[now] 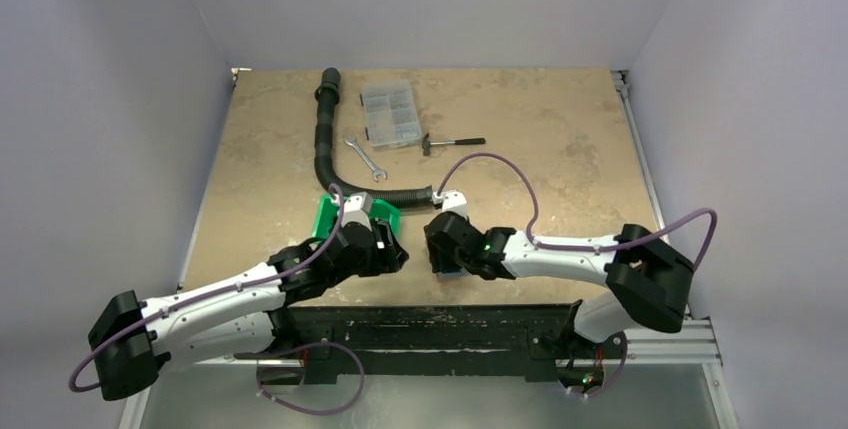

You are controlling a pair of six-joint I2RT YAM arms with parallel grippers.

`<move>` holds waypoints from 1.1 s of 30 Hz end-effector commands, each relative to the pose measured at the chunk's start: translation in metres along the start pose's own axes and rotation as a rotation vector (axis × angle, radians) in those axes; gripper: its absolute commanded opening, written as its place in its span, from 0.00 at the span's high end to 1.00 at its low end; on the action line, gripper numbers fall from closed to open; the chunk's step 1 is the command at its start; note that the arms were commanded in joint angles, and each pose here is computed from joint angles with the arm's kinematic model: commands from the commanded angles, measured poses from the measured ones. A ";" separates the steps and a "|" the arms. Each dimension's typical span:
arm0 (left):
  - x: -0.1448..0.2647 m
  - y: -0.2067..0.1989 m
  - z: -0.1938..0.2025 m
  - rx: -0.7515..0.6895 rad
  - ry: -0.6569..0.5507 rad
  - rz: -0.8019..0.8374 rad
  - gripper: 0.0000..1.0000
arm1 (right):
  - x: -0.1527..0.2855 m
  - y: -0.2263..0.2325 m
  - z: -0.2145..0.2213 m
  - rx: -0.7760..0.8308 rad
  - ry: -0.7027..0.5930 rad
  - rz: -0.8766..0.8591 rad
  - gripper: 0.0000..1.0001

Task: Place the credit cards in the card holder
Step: Close the card holder at the center of the board.

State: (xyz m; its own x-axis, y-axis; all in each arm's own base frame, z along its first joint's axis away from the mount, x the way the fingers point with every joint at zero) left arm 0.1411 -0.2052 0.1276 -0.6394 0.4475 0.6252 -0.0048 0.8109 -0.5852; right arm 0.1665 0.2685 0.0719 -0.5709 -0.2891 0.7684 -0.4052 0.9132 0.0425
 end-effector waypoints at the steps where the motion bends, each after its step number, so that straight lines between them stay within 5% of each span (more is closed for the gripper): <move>1: -0.011 -0.018 0.008 0.071 0.028 0.114 0.32 | -0.002 0.004 0.008 -0.124 0.031 -0.173 0.74; 9: -0.040 -0.051 0.014 0.118 0.073 0.193 0.33 | -0.004 -0.006 0.015 -0.195 0.017 -0.267 0.76; 22: -0.058 -0.043 -0.019 0.329 -0.070 0.159 0.27 | 0.000 -0.010 0.017 -0.208 -0.013 -0.300 0.77; 33: -0.098 -0.053 -0.003 0.317 0.050 0.110 0.20 | 0.004 -0.010 0.014 -0.215 -0.028 -0.315 0.79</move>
State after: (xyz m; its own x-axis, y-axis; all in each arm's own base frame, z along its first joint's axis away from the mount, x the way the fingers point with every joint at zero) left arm 0.1965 -0.2718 0.0868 -0.6151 0.4924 0.6158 -0.2019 0.6566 -0.7267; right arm 0.1737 0.2593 0.0755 -0.5254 -0.5631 0.6379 -0.4068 0.8247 0.3930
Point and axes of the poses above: each gripper's point midway between its finger pads, its own x axis back along the fingers, its own y axis along the line the jaws close on, z = x × y, the point moved 4 cm from there along x, back along the fingers, and after that the axes turned 7 degrees about x, right-handed, at the moved point
